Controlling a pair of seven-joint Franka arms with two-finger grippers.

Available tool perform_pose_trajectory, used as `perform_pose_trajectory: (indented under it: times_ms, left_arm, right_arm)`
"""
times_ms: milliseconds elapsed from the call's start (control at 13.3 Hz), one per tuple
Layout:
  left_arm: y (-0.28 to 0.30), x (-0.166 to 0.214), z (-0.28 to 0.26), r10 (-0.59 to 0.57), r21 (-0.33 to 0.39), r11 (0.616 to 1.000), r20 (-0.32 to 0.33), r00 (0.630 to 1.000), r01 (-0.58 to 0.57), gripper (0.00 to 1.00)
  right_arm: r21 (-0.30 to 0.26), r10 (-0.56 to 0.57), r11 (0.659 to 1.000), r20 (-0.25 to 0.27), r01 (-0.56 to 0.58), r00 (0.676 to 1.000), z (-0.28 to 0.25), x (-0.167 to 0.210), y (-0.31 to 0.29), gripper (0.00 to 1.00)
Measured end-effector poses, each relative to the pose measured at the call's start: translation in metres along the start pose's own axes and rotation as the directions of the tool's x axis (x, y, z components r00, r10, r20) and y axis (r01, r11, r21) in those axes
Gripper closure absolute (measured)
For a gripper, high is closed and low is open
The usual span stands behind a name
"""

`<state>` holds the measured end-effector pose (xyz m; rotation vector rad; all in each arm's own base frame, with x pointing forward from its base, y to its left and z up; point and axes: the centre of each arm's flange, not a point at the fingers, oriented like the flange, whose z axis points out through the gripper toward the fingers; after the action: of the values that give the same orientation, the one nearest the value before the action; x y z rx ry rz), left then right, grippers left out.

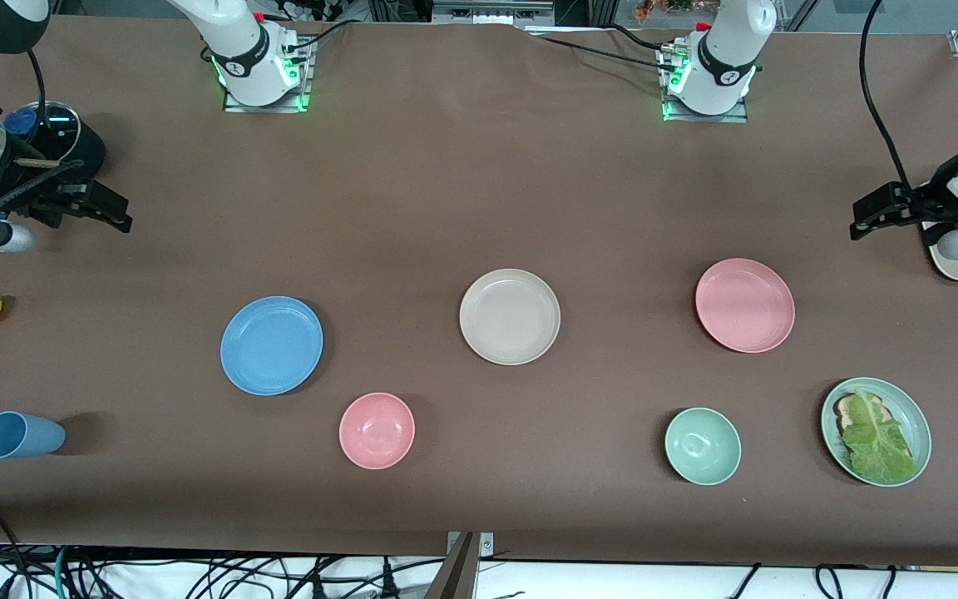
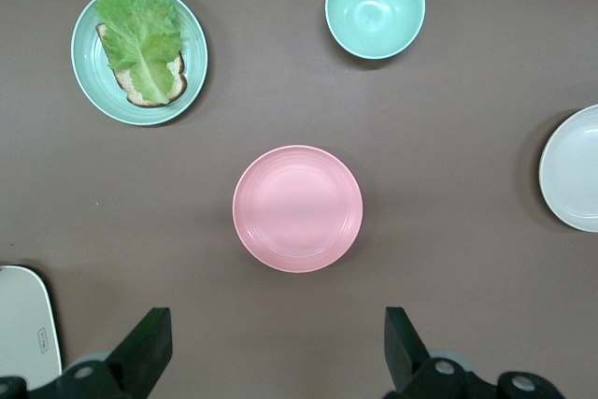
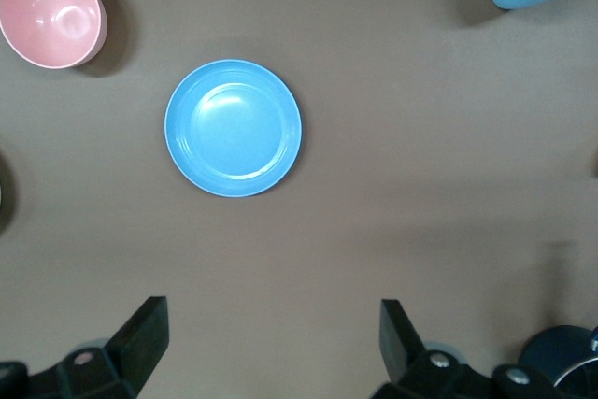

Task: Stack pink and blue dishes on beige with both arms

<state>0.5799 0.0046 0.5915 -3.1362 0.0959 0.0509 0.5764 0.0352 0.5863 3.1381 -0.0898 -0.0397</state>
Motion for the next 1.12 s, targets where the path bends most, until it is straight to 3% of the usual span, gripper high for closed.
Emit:
perform_pose_trajectory:
  times_ms: [1124]
  left_arm:
    - [0.0013, 0.0019, 0.0038, 0.002, -0.001, 1.000, 0.007, 1.000, -0.002, 0.00]
  right_arm:
    - [0.000, 0.000, 1.000, 0.000, 0.000, 1.000, 0.0000, 0.0000, 0.0000, 0.00]
